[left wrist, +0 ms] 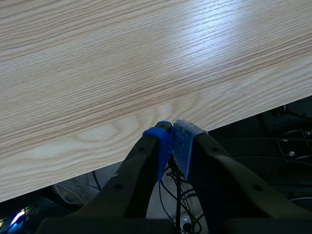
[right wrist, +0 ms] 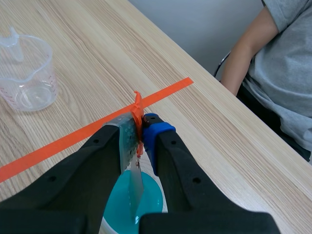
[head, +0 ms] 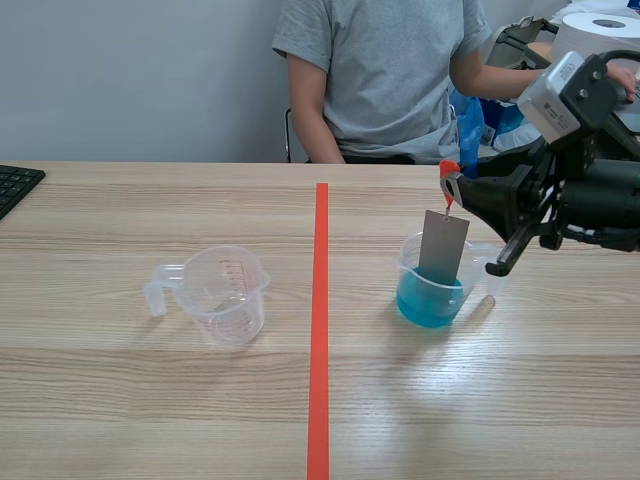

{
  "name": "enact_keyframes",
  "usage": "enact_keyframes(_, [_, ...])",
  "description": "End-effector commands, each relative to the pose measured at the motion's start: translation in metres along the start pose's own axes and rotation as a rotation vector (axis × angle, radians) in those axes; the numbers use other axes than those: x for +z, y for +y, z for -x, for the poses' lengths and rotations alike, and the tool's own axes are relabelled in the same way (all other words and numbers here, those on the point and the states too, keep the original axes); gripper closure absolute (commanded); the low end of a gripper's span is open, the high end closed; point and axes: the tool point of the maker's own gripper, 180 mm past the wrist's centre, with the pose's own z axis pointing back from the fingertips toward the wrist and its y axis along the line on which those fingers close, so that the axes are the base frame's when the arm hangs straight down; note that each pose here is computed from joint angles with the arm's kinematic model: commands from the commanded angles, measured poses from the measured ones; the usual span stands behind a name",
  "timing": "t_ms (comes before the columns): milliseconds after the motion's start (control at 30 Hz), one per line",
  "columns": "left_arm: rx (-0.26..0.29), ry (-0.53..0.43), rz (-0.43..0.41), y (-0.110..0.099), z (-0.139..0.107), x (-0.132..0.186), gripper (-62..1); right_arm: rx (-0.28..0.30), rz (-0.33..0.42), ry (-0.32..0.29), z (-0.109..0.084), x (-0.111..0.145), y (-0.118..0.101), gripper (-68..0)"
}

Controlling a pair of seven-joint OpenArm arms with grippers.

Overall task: Do the redox reaction experiment.
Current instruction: 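Hold the plate still in the solution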

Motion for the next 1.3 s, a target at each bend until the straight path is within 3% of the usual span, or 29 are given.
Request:
enact_keyframes(0, [0.012,-0.024,-0.002,-0.0004,-0.0057,0.0000,-4.7,0.023,0.007,-0.018,-0.0087,0.0017,-0.0087,-1.5])
enact_keyframes(1067, [0.011,-0.025,-0.002,-0.0004,-0.0058,0.0000,-4.7,0.023,0.008,-0.019,-0.0089,0.0019,-0.0091,-1.5])
enact_keyframes(1267, [0.011,-0.025,-0.002,-0.0004,-0.0058,0.0000,-4.7,0.018,0.010,-0.041,-0.0173,0.0044,-0.0112,-1.5])
